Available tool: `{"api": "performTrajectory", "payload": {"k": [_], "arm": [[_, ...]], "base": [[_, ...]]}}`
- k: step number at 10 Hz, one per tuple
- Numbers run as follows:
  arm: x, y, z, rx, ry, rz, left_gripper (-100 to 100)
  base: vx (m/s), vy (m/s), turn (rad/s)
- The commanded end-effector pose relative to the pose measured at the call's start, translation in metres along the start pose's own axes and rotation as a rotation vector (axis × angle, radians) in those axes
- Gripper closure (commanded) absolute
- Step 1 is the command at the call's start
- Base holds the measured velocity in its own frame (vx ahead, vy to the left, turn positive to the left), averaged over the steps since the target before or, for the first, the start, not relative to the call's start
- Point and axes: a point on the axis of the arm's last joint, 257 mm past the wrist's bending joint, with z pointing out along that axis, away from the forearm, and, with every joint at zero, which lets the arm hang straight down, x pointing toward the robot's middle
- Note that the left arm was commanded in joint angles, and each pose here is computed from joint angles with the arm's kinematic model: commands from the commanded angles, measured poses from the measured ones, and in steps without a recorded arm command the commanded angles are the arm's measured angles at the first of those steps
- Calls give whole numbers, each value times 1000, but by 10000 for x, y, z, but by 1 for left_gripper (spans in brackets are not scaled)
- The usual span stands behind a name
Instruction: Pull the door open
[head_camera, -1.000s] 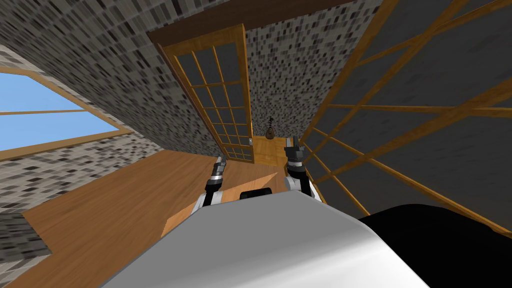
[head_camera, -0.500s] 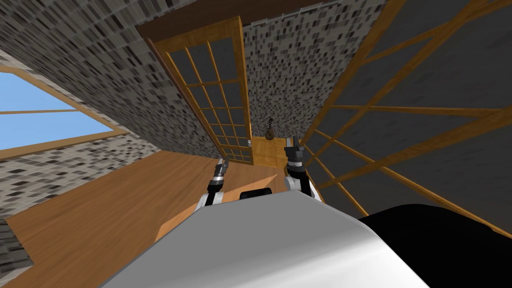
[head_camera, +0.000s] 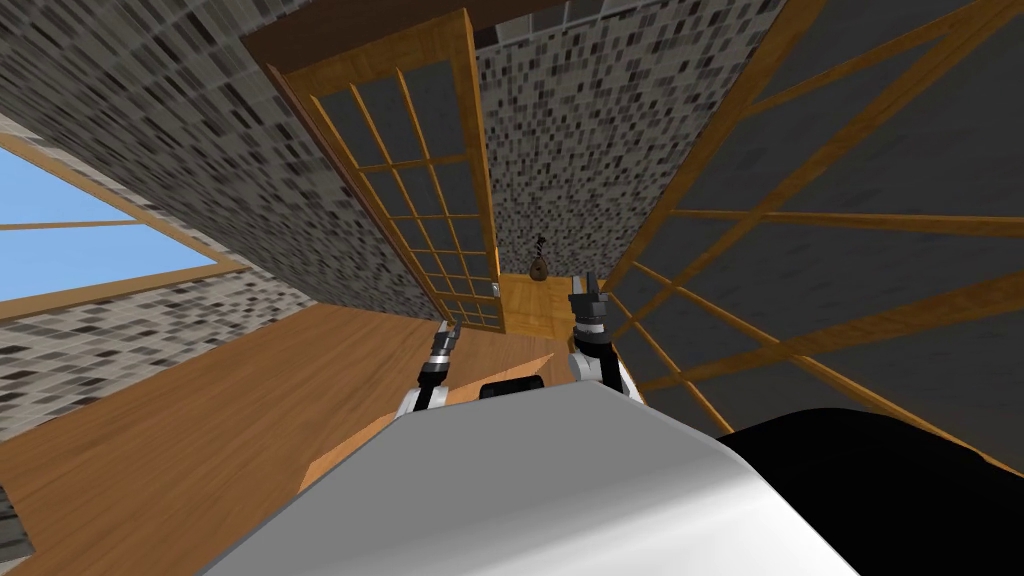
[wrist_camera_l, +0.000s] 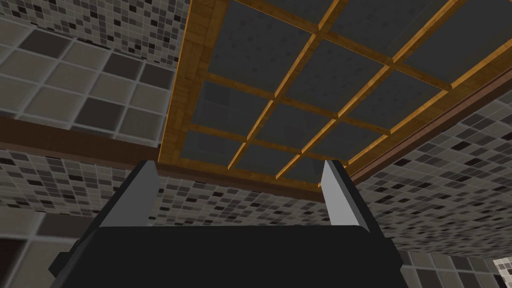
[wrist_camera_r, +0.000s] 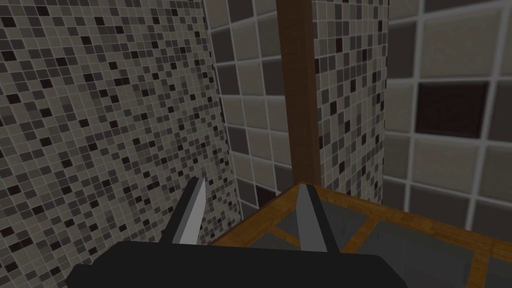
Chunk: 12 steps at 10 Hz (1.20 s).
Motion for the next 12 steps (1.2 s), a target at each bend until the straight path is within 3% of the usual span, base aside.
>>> {"api": "performTrajectory", "payload": {"k": [1, 12], "arm": [[106, 10, -33, 0, 19, 31, -100], [776, 139, -260, 13, 147, 202, -100]], "base": [[113, -57, -5], [100, -46, -1]]}}
